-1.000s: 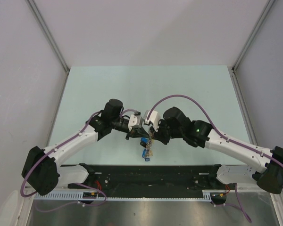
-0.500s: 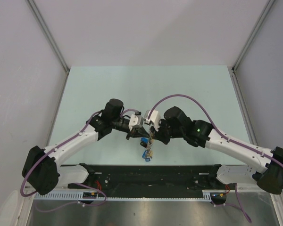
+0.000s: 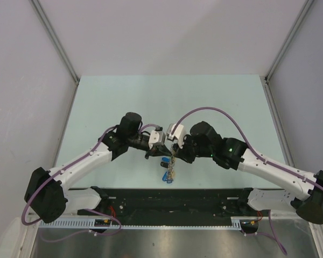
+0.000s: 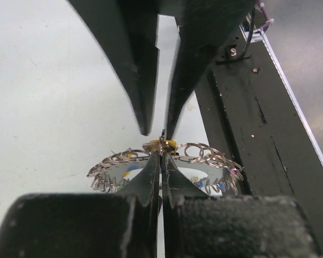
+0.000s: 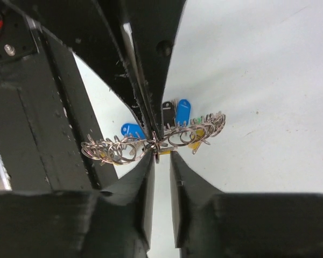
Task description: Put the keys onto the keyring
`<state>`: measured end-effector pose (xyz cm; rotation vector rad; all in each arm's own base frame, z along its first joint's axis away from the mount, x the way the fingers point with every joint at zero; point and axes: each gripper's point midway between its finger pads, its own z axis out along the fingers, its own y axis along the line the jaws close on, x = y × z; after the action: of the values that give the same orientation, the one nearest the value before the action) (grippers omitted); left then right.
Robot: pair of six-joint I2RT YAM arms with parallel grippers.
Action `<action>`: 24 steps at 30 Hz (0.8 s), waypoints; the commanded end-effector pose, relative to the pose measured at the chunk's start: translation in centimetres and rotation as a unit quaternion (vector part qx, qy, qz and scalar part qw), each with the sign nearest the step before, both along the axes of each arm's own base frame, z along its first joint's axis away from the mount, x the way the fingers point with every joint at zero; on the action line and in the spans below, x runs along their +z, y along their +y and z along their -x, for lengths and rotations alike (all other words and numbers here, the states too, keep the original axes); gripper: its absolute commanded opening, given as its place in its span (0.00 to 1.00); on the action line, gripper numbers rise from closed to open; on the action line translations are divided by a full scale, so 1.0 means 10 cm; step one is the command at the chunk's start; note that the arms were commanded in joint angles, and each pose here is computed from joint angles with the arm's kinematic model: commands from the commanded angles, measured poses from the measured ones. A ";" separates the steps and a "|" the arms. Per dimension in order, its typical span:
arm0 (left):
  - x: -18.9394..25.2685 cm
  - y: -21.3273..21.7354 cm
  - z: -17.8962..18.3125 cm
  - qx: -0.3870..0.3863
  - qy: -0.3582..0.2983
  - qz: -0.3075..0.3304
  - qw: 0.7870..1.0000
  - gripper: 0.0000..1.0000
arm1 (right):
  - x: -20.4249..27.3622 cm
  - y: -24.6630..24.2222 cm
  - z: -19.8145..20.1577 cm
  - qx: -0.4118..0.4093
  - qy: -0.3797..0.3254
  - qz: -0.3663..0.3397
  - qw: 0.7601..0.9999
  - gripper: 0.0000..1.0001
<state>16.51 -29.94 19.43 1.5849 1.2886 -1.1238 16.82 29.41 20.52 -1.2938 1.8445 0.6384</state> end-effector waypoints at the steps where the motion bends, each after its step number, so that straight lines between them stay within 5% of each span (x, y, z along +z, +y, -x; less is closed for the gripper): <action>1: 0.27 -0.04 0.03 0.009 -0.017 0.040 0.999 0.00 | 0.58 0.03 -0.12 -0.022 -0.053 -0.078 0.995 0.35; 7: 0.40 -0.07 -0.07 0.059 -0.008 0.082 0.995 0.01 | 0.59 -0.14 -0.12 -0.043 -0.030 -0.097 0.994 0.45; 15: 0.47 -0.04 -0.11 0.114 0.030 0.108 0.987 0.00 | 0.54 -0.16 -0.03 0.001 0.009 -0.203 0.979 0.42; 24: 0.50 -0.02 -0.03 0.111 0.044 0.132 0.984 0.00 | 0.43 -0.14 -0.01 0.028 0.007 -0.233 0.972 0.36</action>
<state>16.98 -29.60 21.29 1.2128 1.4003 -1.1561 17.23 26.92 21.31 -1.0186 1.7221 0.9592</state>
